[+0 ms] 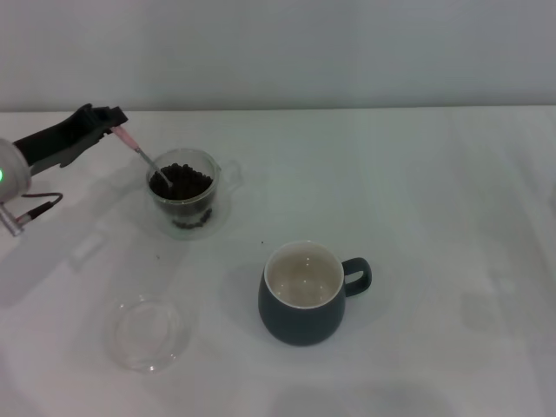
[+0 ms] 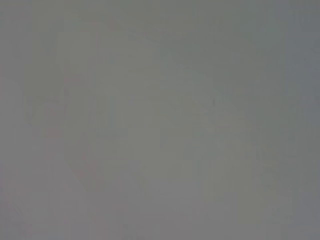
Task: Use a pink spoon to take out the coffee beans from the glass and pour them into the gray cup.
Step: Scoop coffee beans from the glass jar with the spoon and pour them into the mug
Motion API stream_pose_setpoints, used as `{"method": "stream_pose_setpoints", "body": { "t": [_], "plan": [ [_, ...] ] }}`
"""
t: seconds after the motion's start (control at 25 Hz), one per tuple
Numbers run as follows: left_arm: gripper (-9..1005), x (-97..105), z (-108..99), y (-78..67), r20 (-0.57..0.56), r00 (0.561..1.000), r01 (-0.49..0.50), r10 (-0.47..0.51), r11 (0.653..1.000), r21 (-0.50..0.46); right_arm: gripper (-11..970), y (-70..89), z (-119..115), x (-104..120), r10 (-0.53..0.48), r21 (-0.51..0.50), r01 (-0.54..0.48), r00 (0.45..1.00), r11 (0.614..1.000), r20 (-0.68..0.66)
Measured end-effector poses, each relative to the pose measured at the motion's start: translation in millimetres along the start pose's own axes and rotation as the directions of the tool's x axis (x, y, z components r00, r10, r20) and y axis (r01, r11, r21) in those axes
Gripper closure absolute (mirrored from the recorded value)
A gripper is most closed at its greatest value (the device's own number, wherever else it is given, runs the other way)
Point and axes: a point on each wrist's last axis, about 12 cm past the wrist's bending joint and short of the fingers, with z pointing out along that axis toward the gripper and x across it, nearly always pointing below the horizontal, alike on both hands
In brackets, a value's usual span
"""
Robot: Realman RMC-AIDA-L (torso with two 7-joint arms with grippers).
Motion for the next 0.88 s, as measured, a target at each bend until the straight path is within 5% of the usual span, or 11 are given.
{"method": "stream_pose_setpoints", "body": {
  "t": [0.88],
  "plan": [
    [869, 6.9, -33.4, 22.9, 0.098, 0.988, 0.109, -0.116, 0.992, 0.066, 223, 5.3, -9.7, -1.4, 0.022, -0.03, -0.02, 0.999, 0.999, 0.043]
  ]
}}
